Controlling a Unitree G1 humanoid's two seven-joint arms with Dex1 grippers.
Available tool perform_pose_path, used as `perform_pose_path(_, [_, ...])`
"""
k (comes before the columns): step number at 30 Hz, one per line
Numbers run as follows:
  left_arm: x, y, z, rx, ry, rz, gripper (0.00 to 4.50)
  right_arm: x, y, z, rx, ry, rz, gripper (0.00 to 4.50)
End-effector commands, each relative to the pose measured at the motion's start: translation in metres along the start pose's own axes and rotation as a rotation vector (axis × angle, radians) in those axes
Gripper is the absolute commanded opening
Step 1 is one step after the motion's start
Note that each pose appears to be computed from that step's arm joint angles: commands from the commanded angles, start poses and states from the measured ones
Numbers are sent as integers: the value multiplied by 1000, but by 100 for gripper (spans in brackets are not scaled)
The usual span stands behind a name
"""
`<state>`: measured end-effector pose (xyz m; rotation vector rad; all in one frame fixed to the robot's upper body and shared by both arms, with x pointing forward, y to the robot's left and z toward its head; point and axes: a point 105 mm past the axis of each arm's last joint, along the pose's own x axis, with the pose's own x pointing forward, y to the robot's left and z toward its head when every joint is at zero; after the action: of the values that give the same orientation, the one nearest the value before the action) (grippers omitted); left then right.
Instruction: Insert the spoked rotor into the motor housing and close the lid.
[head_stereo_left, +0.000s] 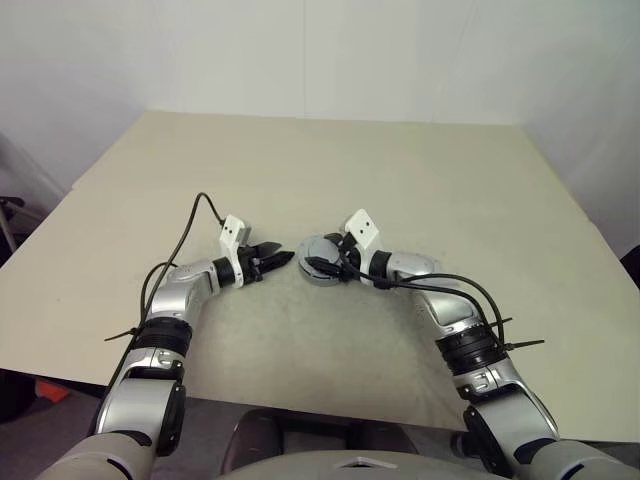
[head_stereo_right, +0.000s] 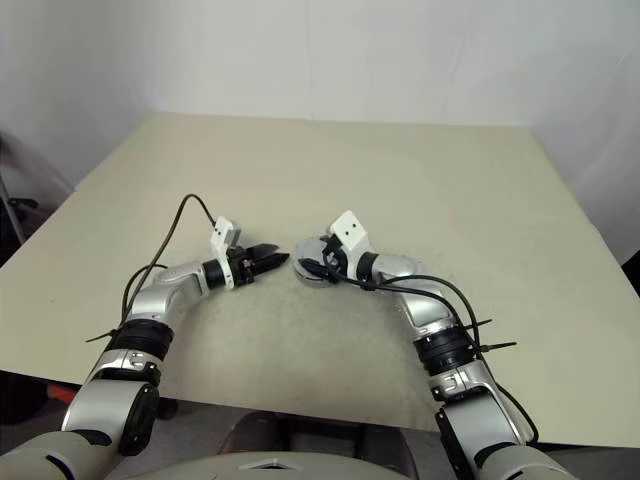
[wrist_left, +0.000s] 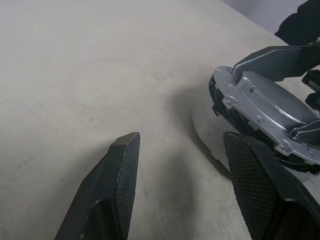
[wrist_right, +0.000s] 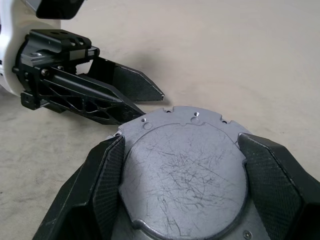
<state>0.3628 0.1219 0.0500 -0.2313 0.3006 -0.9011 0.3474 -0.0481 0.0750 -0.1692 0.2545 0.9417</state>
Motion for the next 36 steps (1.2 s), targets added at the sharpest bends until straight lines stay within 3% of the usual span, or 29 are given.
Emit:
perform_pose_path(1, [0,-2,12,31,-31,-5,278,2,-4,-3,-29,22,-19,315])
perform_pose_path(10, [-1,-1,12,30,-32,1,278,1,2,-18,-30,62,12,315])
perform_pose_path(19, [0,-2,10,25,-31,-3,278,-4,7,-7,25,18,44,315])
perform_pose_path(36, [-3,-3,9,22,-34,6,278,-4,18,-35,-30,119,86,315])
